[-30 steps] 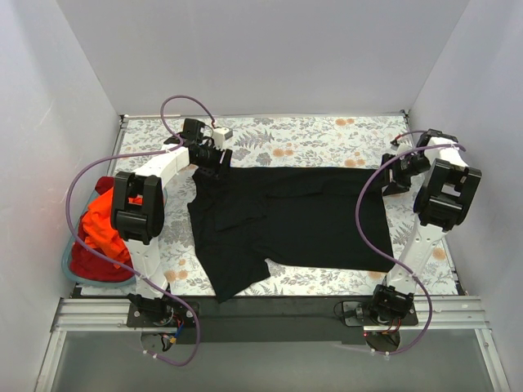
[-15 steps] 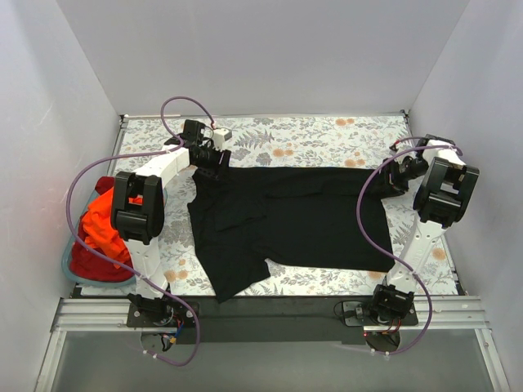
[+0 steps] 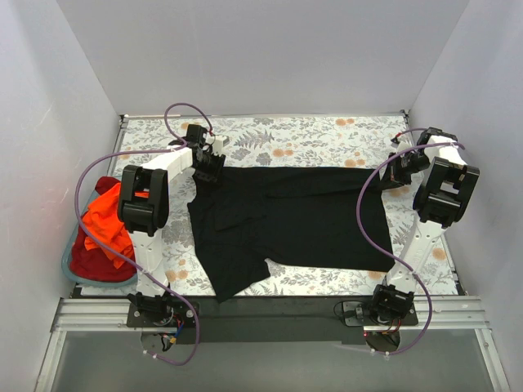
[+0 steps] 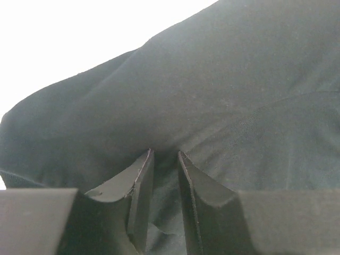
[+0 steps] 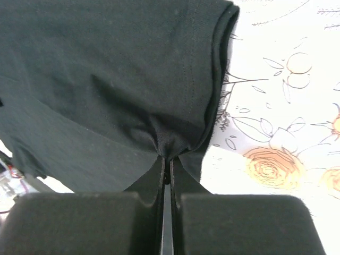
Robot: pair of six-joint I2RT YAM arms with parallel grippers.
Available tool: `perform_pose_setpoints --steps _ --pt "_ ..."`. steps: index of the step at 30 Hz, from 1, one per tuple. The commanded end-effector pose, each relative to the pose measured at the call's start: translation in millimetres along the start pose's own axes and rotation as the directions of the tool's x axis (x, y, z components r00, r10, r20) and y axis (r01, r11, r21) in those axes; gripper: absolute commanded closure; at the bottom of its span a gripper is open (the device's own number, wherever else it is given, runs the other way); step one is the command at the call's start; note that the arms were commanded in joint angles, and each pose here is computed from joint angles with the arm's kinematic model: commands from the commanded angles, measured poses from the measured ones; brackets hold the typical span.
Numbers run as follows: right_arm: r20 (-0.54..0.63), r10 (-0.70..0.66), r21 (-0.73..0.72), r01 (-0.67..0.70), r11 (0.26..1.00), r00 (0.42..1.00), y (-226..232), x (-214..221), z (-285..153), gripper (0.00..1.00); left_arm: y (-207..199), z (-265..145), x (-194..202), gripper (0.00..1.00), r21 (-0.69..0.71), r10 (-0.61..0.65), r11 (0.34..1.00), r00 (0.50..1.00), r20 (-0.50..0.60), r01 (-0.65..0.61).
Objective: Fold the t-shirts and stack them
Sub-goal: Fold the tshirt
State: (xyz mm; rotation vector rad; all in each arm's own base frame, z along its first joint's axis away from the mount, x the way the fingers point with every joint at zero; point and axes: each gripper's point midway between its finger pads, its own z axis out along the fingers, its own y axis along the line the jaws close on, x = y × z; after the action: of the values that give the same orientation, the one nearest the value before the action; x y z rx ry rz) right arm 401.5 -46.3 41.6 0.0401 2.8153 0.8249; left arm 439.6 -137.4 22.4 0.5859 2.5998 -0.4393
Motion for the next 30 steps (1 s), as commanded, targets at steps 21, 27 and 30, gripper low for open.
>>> perform_pose_setpoints --steps 21,27,30 --pt "0.165 -0.337 0.129 0.318 0.939 0.927 21 -49 -53 0.49 -7 -32 -25 0.7 0.085 -0.054 0.995 0.995 0.085 0.047" --pt "0.17 -0.44 0.128 0.423 0.897 0.882 52 -69 -41 0.59 -13 -39 -37 0.7 0.118 -0.073 0.991 0.992 0.101 0.061" --pt "0.119 -0.457 0.125 0.443 0.888 0.881 53 -66 -18 0.62 -16 -33 -34 0.7 0.135 -0.098 0.987 0.992 0.079 0.087"
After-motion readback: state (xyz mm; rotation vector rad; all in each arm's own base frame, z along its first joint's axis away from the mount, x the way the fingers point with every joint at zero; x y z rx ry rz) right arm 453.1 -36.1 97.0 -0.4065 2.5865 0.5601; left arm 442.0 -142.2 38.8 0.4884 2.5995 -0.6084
